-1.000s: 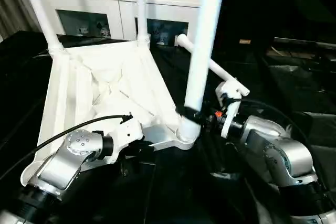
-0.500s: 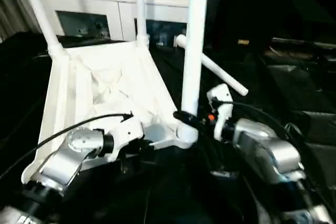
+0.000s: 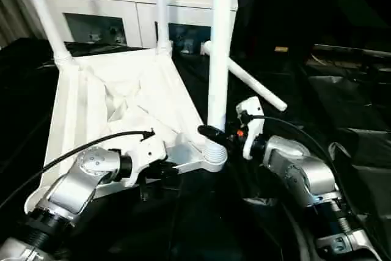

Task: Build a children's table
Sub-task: Insert table leg to table base

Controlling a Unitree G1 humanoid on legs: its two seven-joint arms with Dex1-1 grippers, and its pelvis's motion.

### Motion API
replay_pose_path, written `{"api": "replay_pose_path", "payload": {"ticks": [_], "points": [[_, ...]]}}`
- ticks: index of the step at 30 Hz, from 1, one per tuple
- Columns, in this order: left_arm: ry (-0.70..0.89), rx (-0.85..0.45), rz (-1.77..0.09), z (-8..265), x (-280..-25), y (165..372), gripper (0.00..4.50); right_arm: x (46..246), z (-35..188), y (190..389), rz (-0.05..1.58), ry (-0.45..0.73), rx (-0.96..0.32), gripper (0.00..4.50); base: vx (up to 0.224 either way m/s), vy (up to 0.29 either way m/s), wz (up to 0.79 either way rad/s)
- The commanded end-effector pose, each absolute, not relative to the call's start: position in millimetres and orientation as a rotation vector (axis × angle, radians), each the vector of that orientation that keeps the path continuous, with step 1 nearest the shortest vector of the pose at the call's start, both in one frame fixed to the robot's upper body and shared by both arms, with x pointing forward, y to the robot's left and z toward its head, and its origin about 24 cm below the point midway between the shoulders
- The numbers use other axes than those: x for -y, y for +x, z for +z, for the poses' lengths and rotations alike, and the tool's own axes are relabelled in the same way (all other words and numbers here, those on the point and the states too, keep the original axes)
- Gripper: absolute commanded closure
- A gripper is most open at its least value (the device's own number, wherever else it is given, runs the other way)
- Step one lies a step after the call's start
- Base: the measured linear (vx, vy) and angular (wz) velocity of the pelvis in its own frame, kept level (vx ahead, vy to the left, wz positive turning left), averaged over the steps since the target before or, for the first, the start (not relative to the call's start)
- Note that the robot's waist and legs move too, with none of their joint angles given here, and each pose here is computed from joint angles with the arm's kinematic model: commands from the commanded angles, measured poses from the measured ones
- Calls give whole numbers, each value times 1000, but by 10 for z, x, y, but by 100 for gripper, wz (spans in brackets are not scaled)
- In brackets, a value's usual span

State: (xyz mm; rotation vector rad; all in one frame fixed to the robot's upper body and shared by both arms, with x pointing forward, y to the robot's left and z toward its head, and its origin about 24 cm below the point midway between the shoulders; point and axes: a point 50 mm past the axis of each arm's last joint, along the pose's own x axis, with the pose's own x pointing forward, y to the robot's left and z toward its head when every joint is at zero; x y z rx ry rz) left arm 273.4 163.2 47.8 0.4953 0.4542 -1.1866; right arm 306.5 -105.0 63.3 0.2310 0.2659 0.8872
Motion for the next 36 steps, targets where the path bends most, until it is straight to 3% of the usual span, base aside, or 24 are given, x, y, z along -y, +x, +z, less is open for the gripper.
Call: {"api": "replay_pose_path", "payload": {"ticks": [1,10,16,25,36], "points": [[522,-448,-1173,505,-1646,2773,450,1144,502,3012,865,276,-303,264,0,0,0],[522,-444,-1168,518,-1645,2808,450,1198,305,2878,826,304,-286,264,0,0,0],[526,-442,-1164,525,-1646,2821,450,1206,232,2792,825,200,-241,264,0,0,0],[528,-441,-1156,530,-1652,2841,450,1235,194,2804,738,218,-150,264,0,0,0],[536,-442,-1149,535,-1666,2846,450,1243,117,2810,716,234,-154,264,20,-39,0]]}}
